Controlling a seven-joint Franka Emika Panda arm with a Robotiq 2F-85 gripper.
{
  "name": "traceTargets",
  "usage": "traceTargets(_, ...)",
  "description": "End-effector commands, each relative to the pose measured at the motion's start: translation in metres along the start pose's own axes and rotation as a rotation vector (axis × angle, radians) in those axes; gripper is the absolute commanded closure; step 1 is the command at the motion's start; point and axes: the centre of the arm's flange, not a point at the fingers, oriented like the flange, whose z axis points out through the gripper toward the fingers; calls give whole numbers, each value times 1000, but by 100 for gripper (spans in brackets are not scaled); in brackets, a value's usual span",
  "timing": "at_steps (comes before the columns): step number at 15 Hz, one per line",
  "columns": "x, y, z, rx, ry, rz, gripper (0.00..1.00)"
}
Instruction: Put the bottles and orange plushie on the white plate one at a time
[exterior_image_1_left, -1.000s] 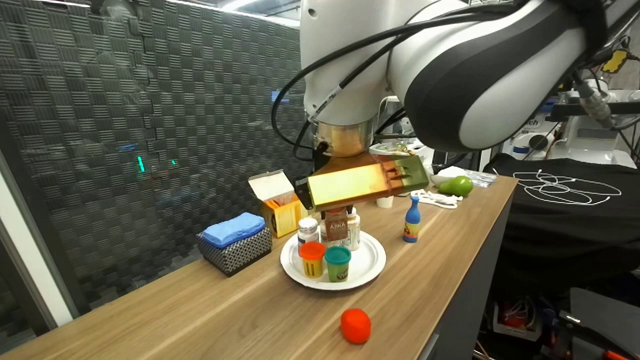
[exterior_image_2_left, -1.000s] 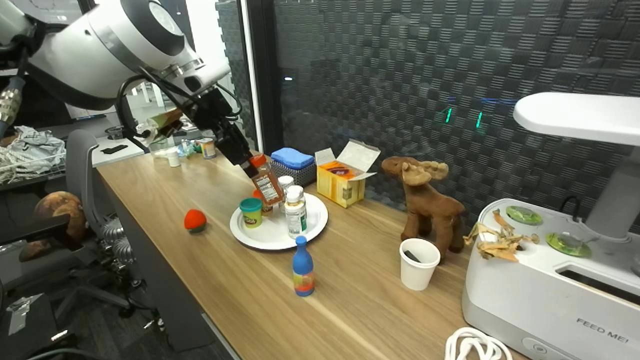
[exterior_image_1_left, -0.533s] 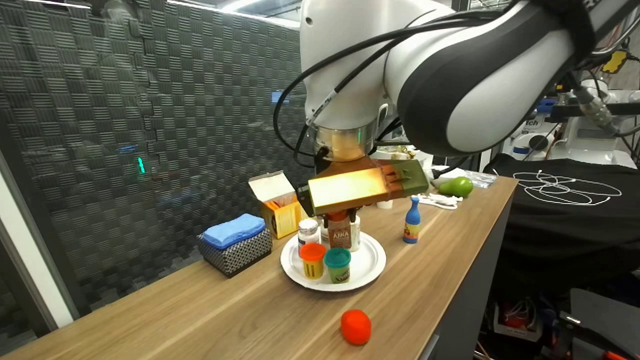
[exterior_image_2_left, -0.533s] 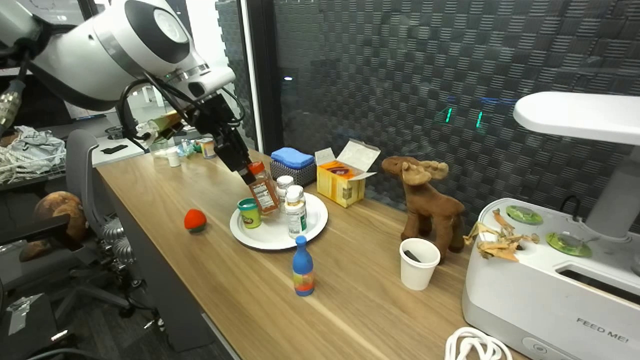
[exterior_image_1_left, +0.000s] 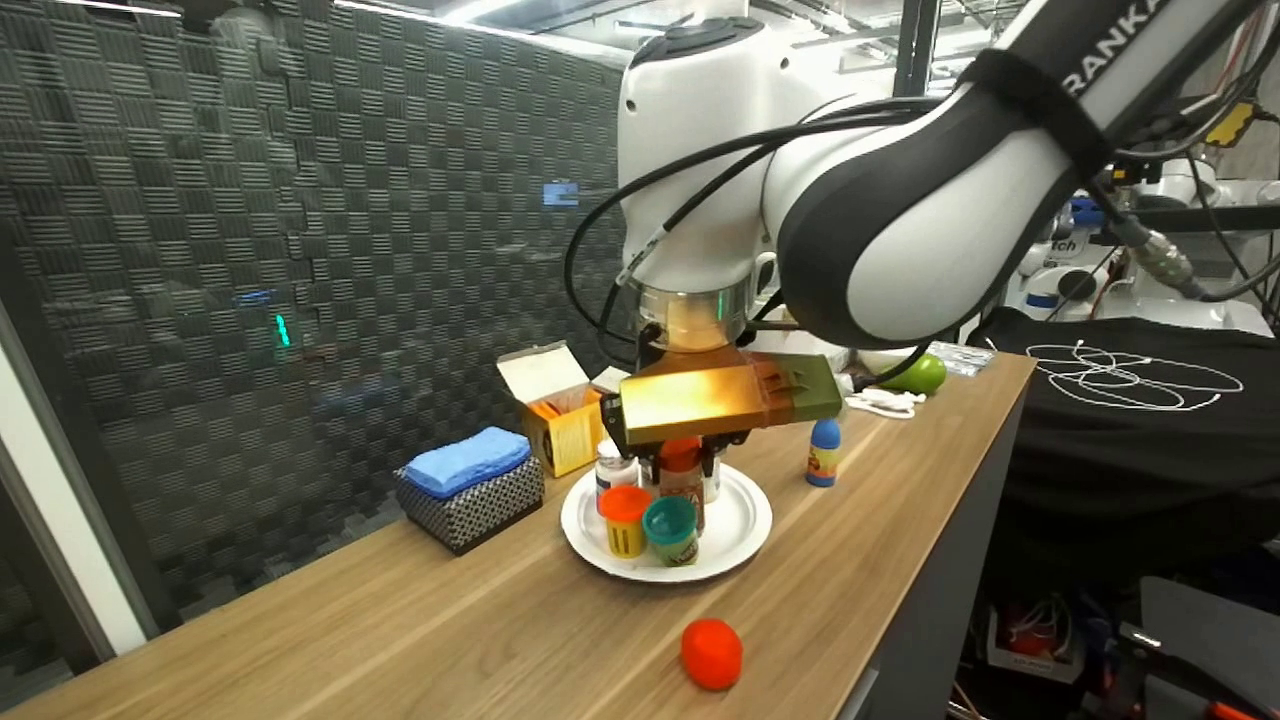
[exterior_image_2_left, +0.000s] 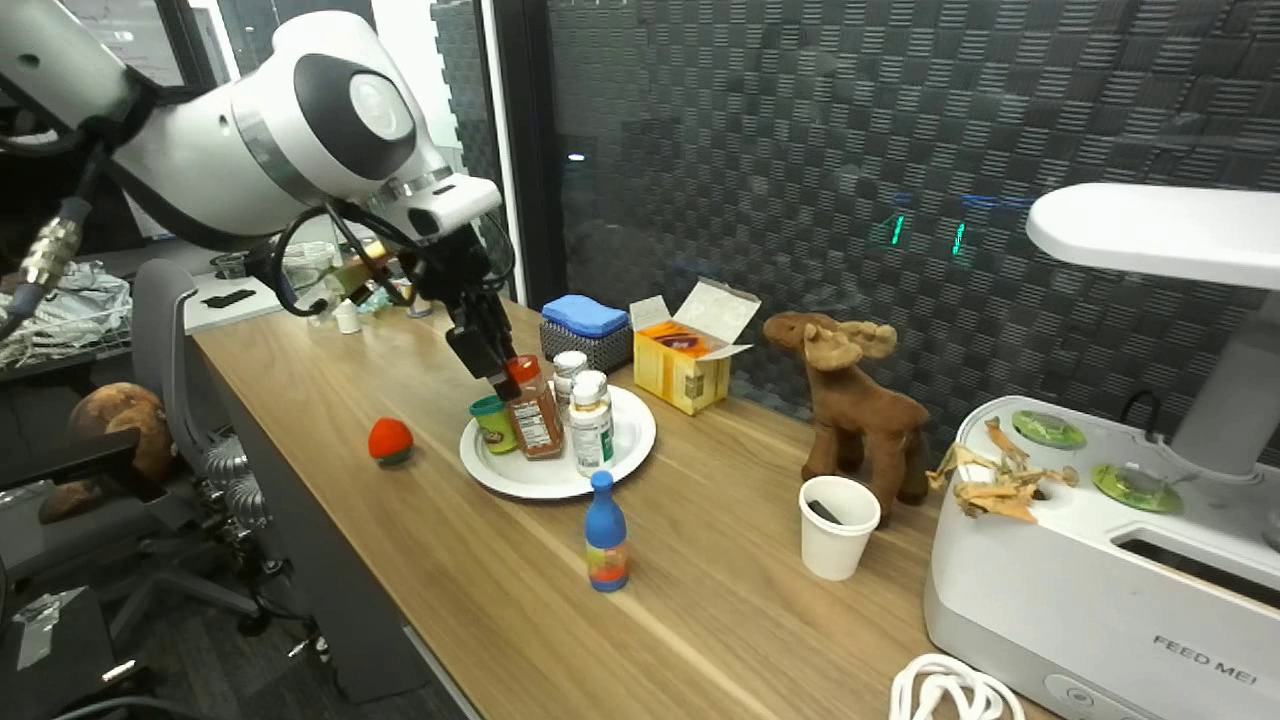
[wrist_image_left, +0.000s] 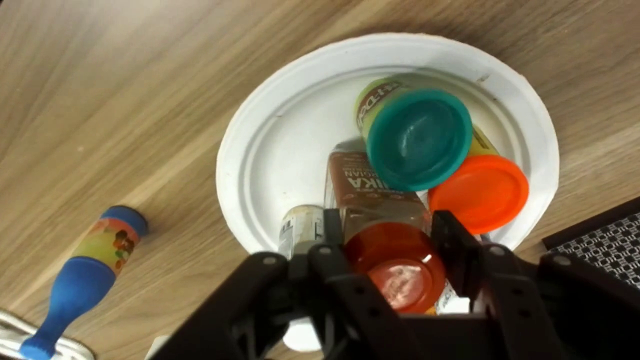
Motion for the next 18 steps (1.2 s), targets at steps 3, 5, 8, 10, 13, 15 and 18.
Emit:
traceTargets(3, 23, -15, 9, 41, -34, 50, 76)
traceTargets(5, 29, -14, 9, 40, -30, 67, 76)
traceTargets(8, 36, -10, 9, 40, -38, 90, 66)
traceTargets(10, 40, -7, 7, 38, -38, 99, 24)
traceTargets(13, 41, -2, -3, 47, -41, 102, 3)
traceTargets(15, 39, 2, -12, 56, -44, 101, 0)
traceTargets(18, 40, 15, -26, 30, 2, 118, 0)
